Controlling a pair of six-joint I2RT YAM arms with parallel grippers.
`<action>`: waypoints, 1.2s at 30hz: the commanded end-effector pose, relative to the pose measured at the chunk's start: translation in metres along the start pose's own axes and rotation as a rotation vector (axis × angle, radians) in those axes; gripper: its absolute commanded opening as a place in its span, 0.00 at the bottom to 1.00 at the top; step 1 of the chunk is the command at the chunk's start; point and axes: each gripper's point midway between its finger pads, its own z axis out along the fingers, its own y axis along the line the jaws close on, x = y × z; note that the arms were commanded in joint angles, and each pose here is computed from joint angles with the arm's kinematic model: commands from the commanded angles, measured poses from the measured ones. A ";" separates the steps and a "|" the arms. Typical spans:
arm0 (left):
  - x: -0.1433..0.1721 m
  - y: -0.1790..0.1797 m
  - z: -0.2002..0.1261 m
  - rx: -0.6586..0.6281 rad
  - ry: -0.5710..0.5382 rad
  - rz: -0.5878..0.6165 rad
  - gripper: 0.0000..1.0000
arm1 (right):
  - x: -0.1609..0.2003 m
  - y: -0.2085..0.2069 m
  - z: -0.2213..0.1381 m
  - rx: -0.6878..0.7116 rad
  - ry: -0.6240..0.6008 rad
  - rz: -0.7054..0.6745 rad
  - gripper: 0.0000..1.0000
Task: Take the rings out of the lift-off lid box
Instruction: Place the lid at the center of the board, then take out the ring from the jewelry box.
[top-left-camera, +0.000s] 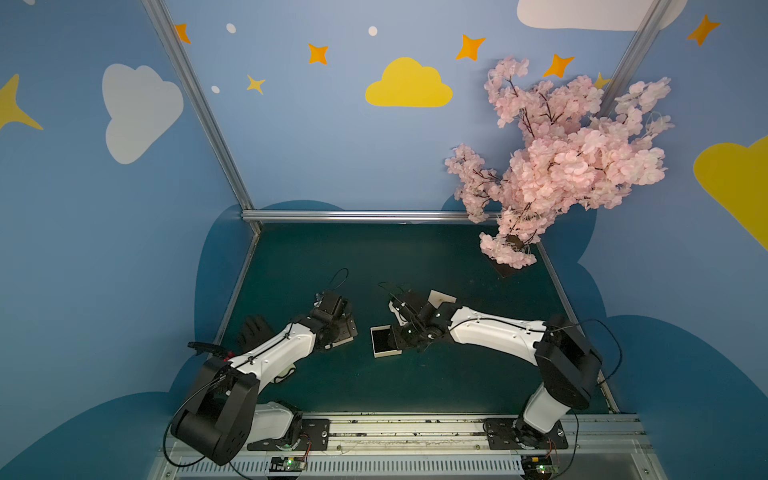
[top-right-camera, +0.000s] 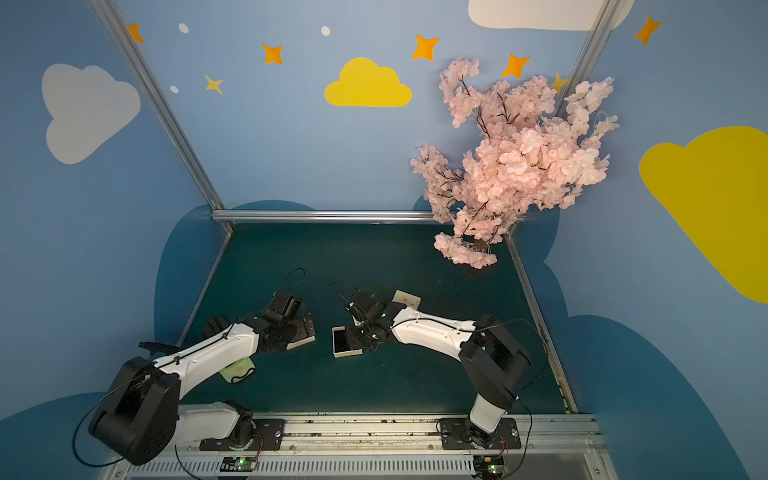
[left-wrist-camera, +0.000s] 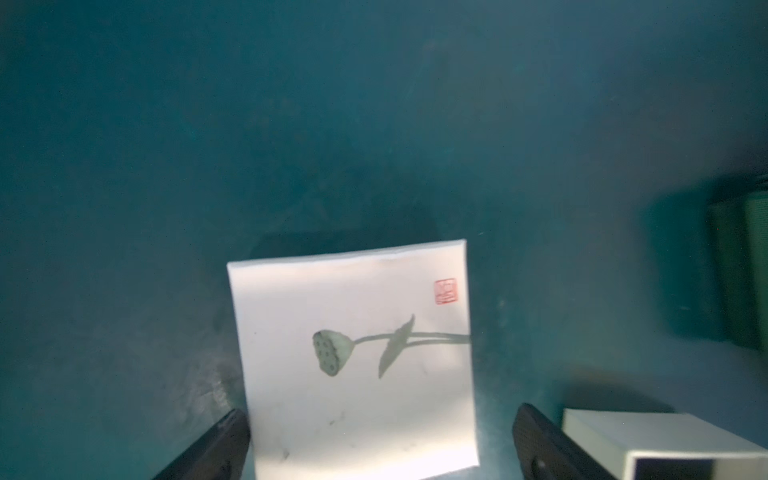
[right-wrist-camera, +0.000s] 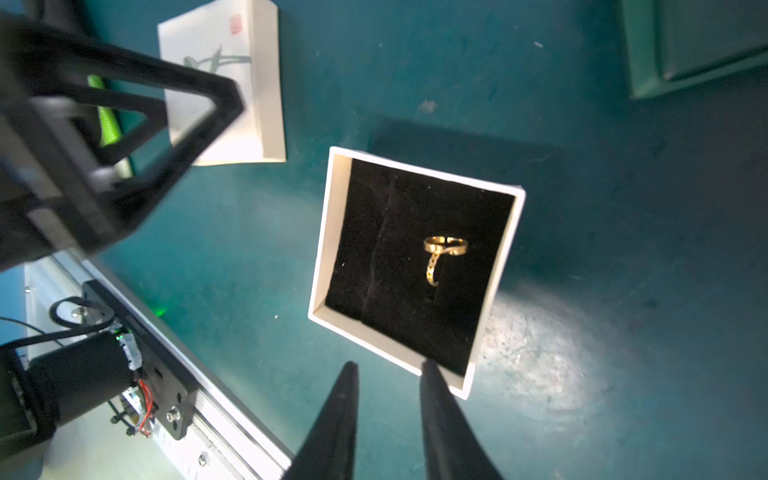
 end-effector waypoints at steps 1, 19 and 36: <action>-0.001 0.001 -0.008 0.021 -0.015 -0.009 0.99 | 0.001 0.002 0.004 0.018 0.025 -0.010 0.26; 0.003 -0.007 -0.014 0.093 -0.018 -0.031 0.99 | -0.011 -0.015 0.021 0.146 0.020 -0.014 0.18; 0.011 -0.019 -0.015 0.176 0.016 -0.058 0.99 | -0.016 -0.019 0.028 0.175 0.001 0.001 0.16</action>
